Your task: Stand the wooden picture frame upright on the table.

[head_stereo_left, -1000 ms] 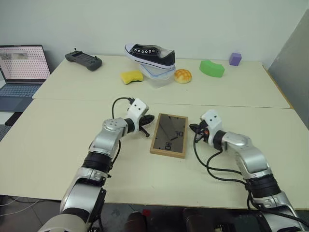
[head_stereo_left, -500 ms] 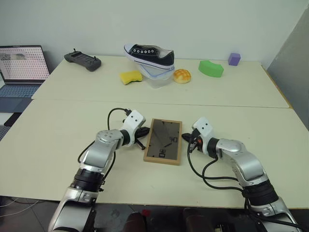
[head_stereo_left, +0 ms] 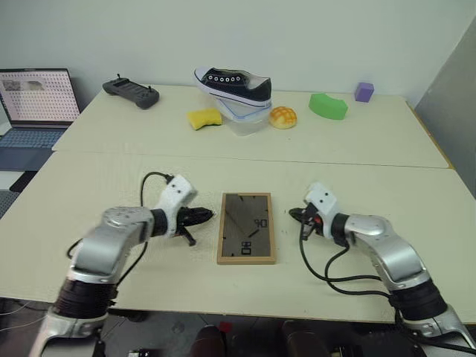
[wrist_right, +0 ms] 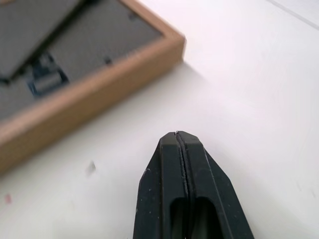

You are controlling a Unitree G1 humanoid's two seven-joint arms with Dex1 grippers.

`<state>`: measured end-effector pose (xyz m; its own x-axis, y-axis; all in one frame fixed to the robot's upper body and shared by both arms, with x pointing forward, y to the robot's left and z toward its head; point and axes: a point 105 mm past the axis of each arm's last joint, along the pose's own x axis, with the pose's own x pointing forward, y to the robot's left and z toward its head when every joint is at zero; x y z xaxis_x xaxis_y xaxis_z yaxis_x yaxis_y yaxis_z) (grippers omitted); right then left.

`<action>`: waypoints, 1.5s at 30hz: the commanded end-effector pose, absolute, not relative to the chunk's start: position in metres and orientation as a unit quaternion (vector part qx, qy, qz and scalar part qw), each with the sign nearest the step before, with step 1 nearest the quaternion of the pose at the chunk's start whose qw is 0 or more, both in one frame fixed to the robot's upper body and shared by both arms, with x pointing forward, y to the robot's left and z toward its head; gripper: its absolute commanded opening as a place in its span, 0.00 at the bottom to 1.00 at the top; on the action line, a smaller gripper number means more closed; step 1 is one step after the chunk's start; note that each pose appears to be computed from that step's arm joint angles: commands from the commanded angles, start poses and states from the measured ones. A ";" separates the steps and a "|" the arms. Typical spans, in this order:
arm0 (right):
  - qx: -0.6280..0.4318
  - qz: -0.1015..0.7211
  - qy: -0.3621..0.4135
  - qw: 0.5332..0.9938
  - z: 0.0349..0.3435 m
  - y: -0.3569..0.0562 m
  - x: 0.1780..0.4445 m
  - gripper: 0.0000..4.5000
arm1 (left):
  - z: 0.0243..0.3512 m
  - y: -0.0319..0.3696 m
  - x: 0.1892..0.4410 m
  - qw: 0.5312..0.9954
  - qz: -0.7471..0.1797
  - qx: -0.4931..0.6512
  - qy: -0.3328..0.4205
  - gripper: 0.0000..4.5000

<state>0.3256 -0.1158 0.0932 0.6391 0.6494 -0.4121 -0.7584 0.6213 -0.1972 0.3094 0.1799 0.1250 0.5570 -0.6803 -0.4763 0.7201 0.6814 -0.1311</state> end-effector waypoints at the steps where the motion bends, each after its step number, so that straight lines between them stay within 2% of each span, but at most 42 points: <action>1: -0.184 0.425 0.120 0.878 0.109 -0.114 0.318 0.00 | 0.145 0.177 0.284 0.822 -0.444 -0.151 0.323 0.31; 5: -0.195 0.437 0.125 0.869 0.105 -0.115 0.315 0.00 | 0.143 0.180 0.272 0.763 -0.452 -0.264 0.378 0.50; 15: -0.185 0.468 0.117 0.856 0.104 -0.089 0.308 0.00 | 0.094 0.176 0.252 0.726 -0.407 -0.310 0.459 0.97; 16: -0.183 0.472 0.116 0.854 0.104 -0.086 0.307 0.00 | 0.090 0.174 0.252 0.726 -0.402 -0.314 0.462 0.99; 25: -0.169 0.510 0.111 0.836 0.106 -0.058 0.300 0.00 | 0.068 0.149 0.261 0.730 -0.388 -0.321 0.462 0.99; 35: -0.158 0.523 0.110 0.830 0.108 -0.047 0.300 0.00 | 0.075 0.122 0.258 0.717 -0.428 -0.328 0.441 0.99; 36: -0.159 0.521 0.111 0.831 0.107 -0.047 0.301 0.00 | 0.074 0.123 0.259 0.721 -0.423 -0.328 0.440 0.92; 38: -0.161 0.515 0.116 0.834 0.104 -0.052 0.303 0.00 | 0.074 0.125 0.259 0.722 -0.421 -0.332 0.437 0.87; 45: -0.171 0.503 0.125 0.838 0.099 -0.064 0.306 0.00 | 0.080 0.126 0.263 0.733 -0.419 -0.325 0.426 0.56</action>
